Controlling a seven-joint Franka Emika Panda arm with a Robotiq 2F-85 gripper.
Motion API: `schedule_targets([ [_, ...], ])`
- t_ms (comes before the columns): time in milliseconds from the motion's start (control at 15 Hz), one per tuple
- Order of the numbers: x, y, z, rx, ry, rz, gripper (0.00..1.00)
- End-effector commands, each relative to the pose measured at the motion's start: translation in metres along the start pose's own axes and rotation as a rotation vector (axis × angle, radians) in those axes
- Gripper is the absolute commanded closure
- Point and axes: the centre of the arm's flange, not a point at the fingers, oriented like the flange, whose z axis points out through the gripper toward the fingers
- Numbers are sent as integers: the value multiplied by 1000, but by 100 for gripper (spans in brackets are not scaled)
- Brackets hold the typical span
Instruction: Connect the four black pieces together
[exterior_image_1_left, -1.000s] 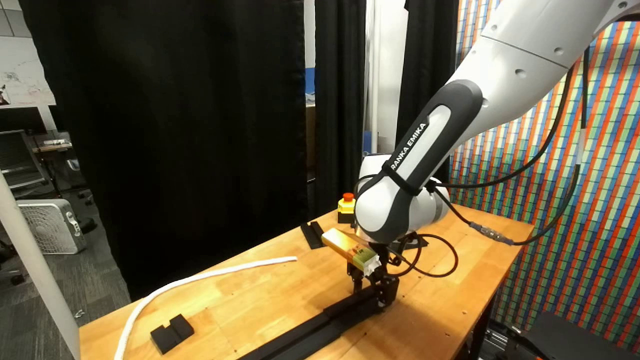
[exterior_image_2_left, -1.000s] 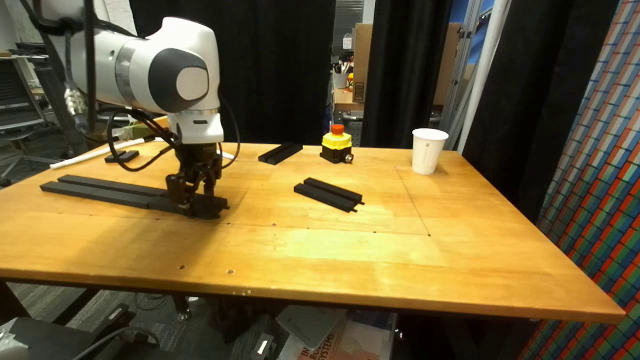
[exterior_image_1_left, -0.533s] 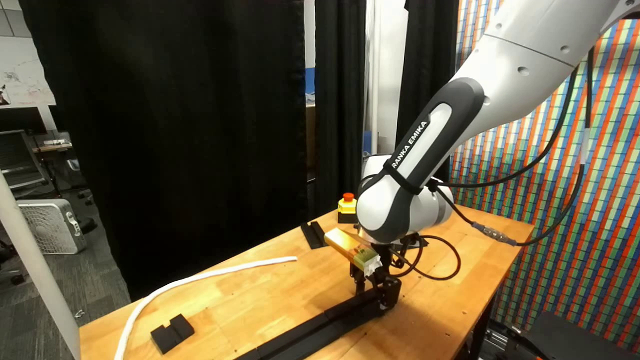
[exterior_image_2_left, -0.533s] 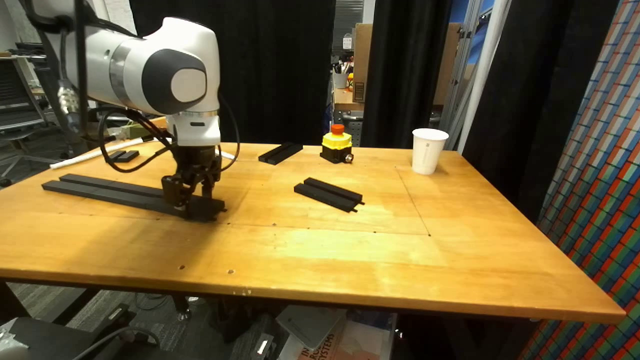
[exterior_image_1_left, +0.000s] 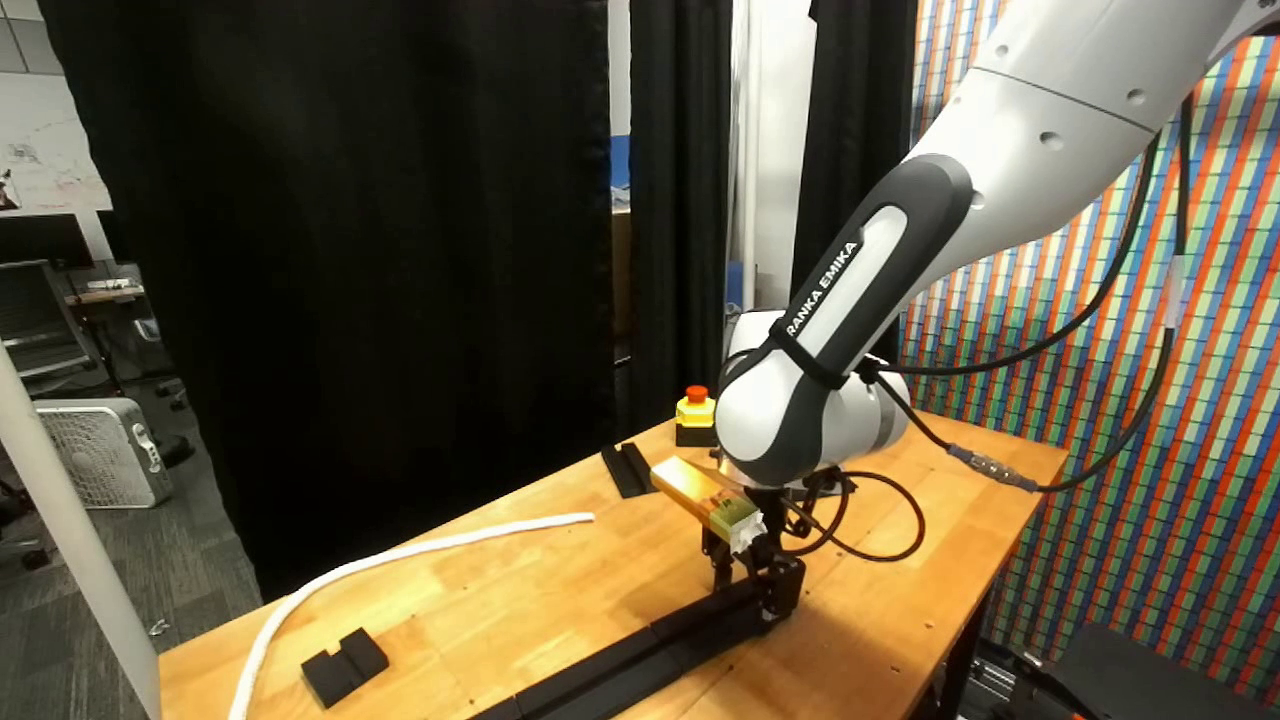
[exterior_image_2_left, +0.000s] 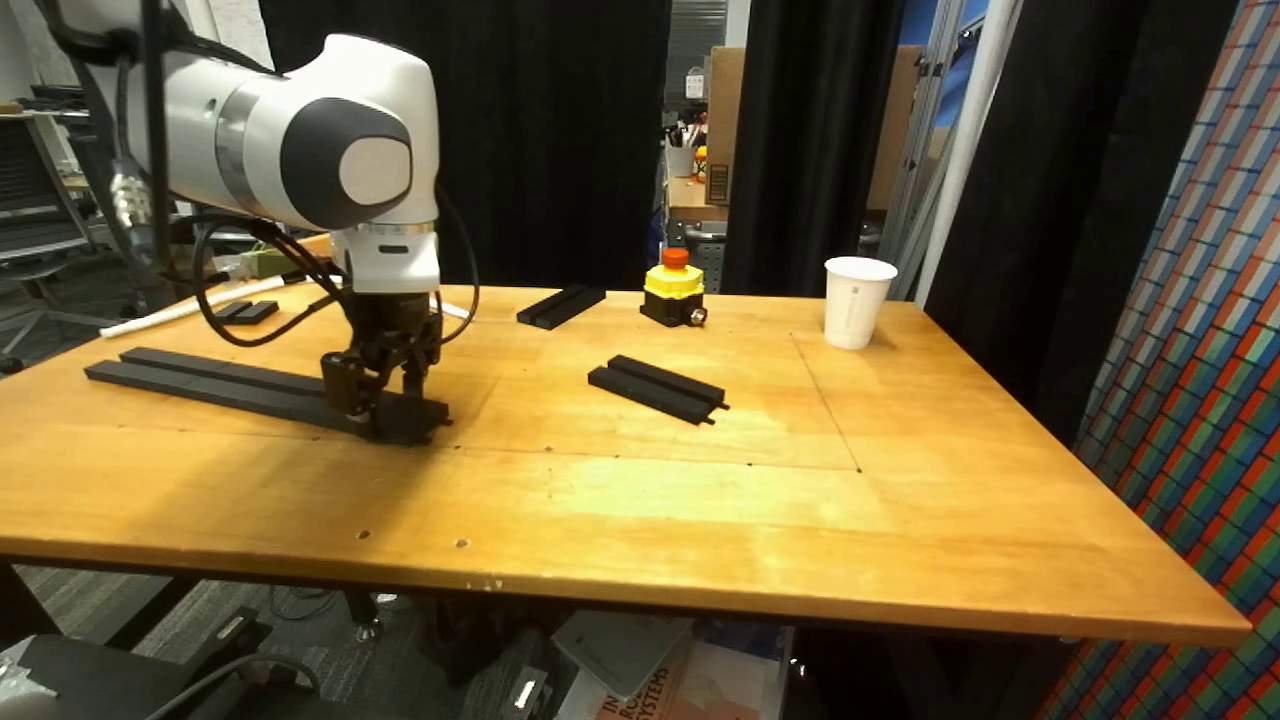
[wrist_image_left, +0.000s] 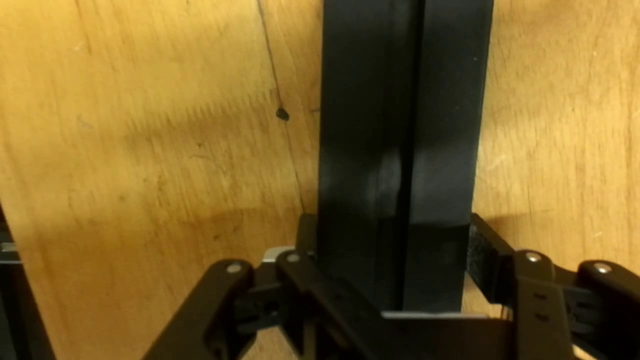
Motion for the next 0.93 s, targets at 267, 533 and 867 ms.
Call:
schedule_targets([
  [267, -8, 5, 9, 20, 0, 11, 54],
  [533, -11, 6, 11, 31, -1, -2, 54],
  [867, -15, 6, 10, 18, -8, -33, 0],
])
